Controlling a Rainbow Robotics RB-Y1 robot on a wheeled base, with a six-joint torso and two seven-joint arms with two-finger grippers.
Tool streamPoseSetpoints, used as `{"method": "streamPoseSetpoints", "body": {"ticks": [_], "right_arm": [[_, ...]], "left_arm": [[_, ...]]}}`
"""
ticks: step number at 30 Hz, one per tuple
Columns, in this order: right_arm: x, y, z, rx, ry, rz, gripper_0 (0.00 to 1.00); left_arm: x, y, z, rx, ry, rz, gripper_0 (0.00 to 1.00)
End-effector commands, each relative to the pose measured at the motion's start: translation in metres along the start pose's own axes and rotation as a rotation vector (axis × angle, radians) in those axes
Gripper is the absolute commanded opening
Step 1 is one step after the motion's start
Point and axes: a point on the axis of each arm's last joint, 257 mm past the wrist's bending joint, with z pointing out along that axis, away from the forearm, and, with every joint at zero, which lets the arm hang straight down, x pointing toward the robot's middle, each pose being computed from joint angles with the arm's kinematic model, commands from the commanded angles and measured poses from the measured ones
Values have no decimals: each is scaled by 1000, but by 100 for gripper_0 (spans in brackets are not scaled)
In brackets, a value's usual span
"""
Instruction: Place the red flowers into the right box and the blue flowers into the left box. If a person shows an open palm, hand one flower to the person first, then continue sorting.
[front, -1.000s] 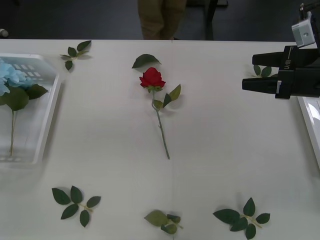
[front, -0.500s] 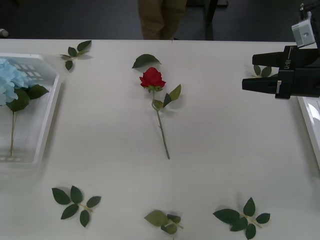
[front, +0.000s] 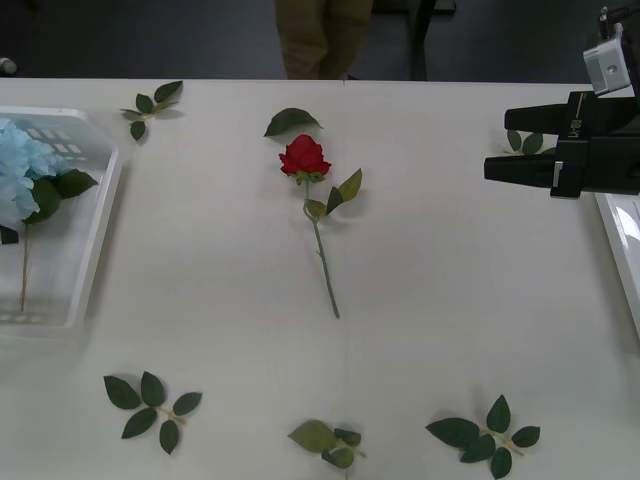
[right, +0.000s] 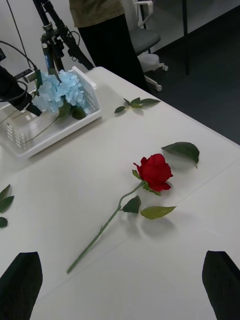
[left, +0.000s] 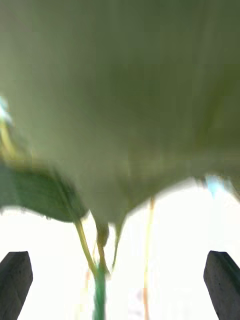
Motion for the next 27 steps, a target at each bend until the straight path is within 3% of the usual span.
{"method": "streamPoseSetpoints", "body": {"ticks": [1,9,15,19,27], "right_arm": [[-4,4,1,-11,-18,-16,93],[-4,5,1,-12,-19,-17,94],[-5,5,1,-14,-25,-21,93],[-5,5,1,-14,-25,-24,93],[-4,4,0,-13,-27,-21,93]], "left_arm": [[-14,2,-46,-20,98,94,100],[-12,-50,-111,77,269,70,100],[-17,-122,-144,110,317,-11,100],[-24,-190,-149,83,297,-62,100],[-7,-301,-110,89,181,40,100]]}}
